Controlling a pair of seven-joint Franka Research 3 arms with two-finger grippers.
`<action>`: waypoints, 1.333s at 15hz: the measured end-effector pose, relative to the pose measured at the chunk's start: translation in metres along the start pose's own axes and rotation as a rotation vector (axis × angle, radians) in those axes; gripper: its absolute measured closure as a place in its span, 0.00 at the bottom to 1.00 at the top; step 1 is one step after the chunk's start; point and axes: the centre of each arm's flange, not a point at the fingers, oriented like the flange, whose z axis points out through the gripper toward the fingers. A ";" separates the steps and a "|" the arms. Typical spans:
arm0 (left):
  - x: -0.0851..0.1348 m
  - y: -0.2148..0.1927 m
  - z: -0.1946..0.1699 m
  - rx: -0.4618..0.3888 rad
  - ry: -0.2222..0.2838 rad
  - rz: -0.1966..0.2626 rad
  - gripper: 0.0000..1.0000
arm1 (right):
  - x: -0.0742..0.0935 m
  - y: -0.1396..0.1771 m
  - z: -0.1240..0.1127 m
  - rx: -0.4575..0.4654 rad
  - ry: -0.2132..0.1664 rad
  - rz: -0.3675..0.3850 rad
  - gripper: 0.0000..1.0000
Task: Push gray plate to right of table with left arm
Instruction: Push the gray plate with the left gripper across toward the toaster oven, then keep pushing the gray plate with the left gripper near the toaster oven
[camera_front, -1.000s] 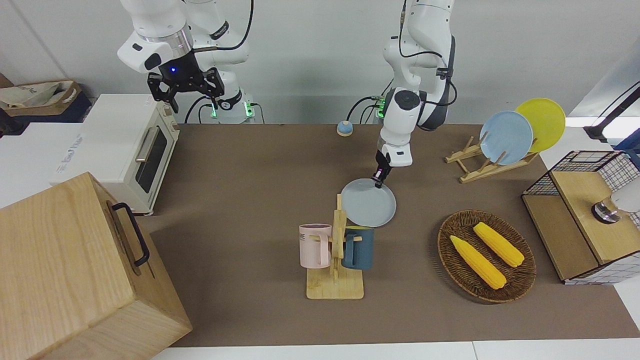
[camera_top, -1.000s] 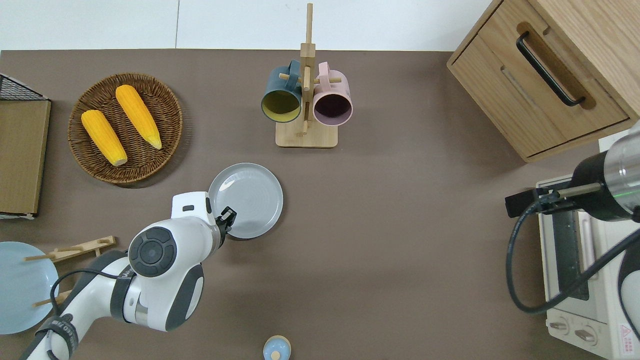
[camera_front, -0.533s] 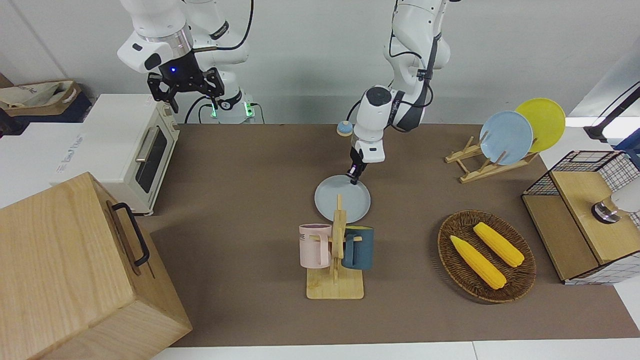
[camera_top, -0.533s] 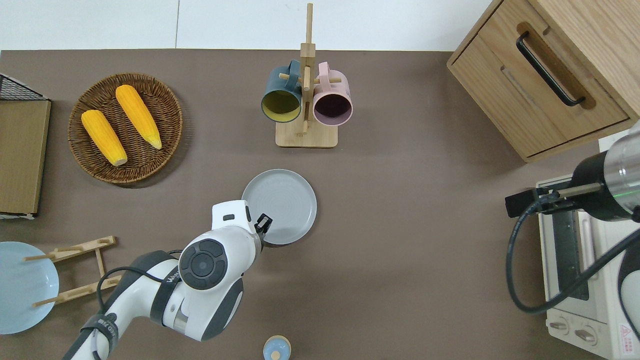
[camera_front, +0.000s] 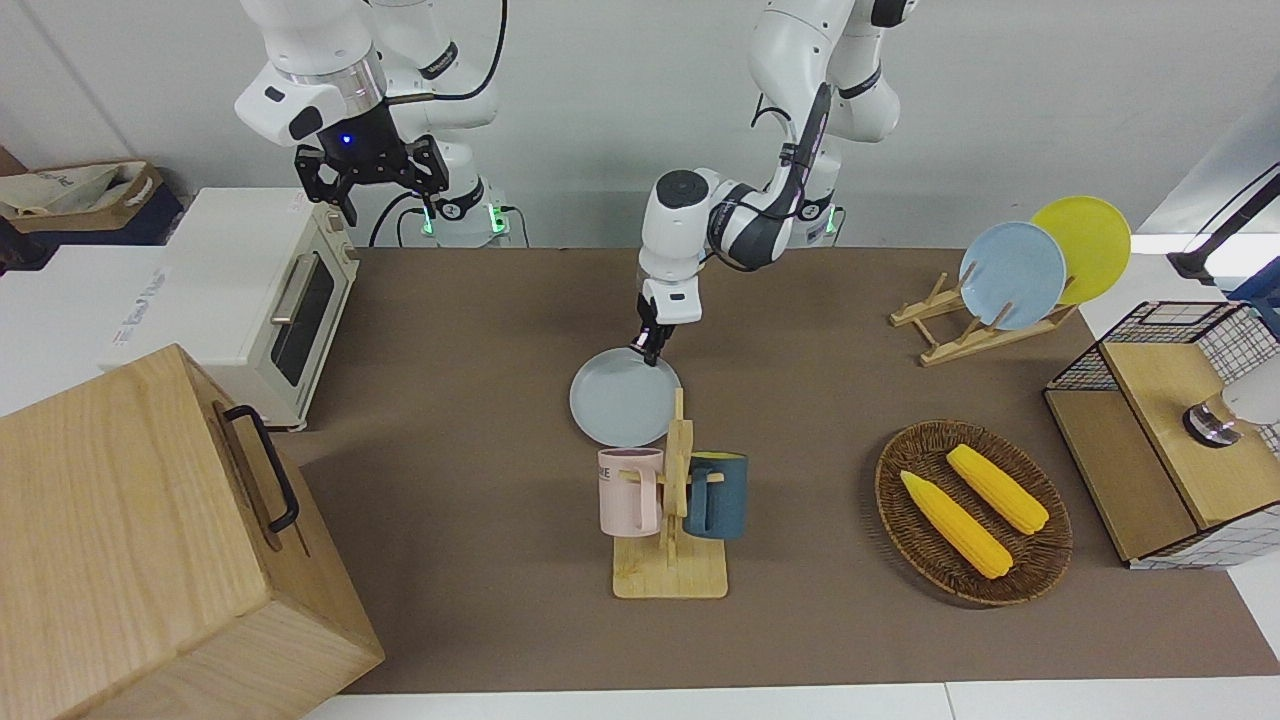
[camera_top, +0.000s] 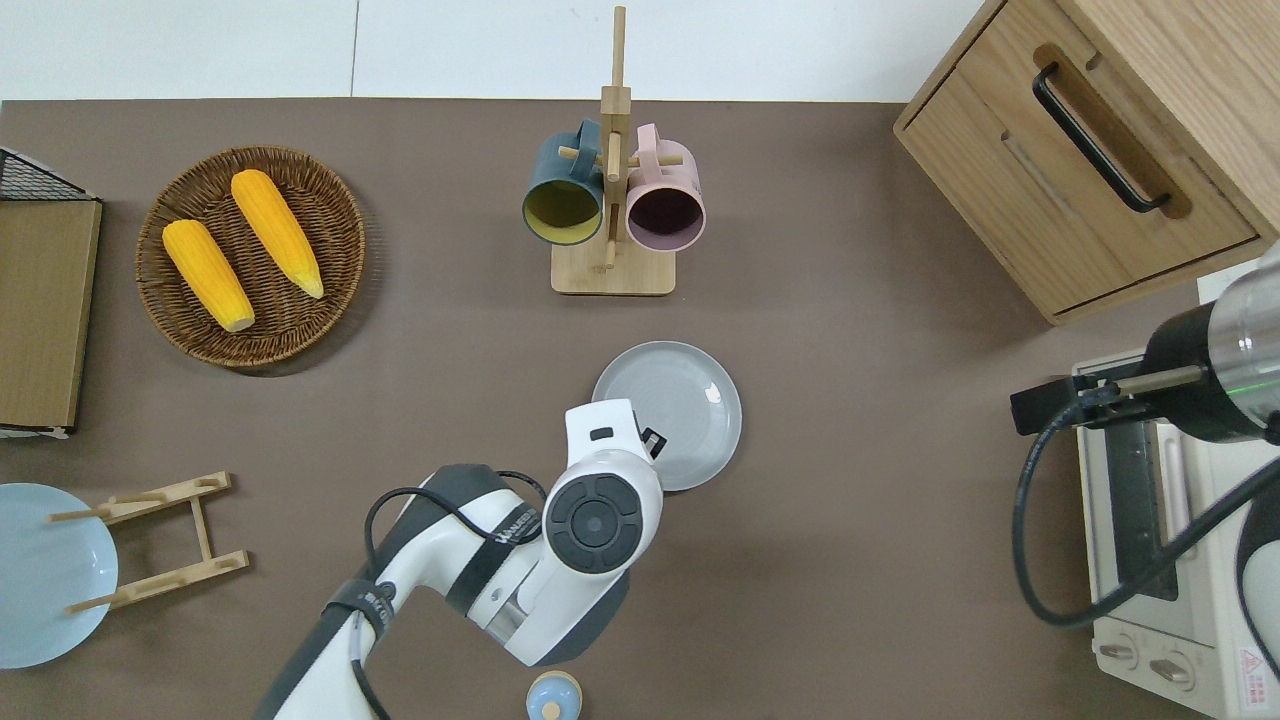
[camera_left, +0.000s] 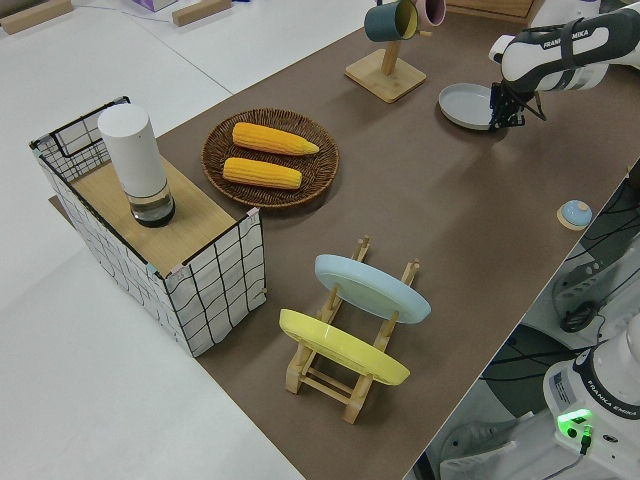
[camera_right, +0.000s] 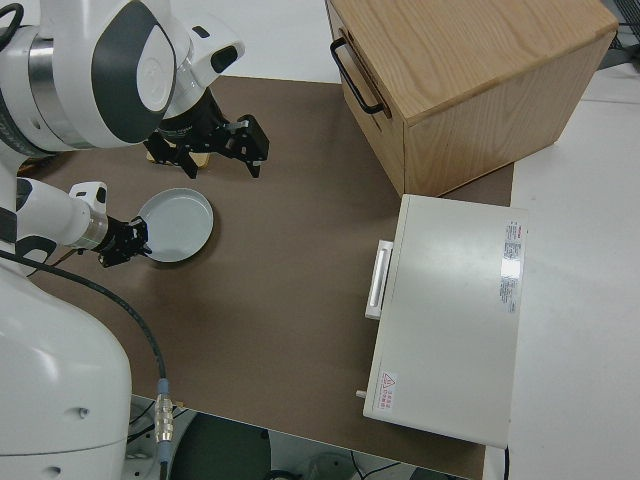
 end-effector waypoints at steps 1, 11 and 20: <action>-0.010 0.006 0.004 0.000 0.006 -0.003 0.96 | 0.000 0.000 0.000 0.000 0.000 0.000 0.01; -0.097 0.035 0.016 -0.027 -0.011 -0.002 0.96 | 0.000 0.000 0.000 0.000 0.000 0.000 0.01; -0.153 0.032 0.019 -0.034 -0.027 0.041 0.96 | 0.000 0.000 0.000 0.000 0.000 0.000 0.01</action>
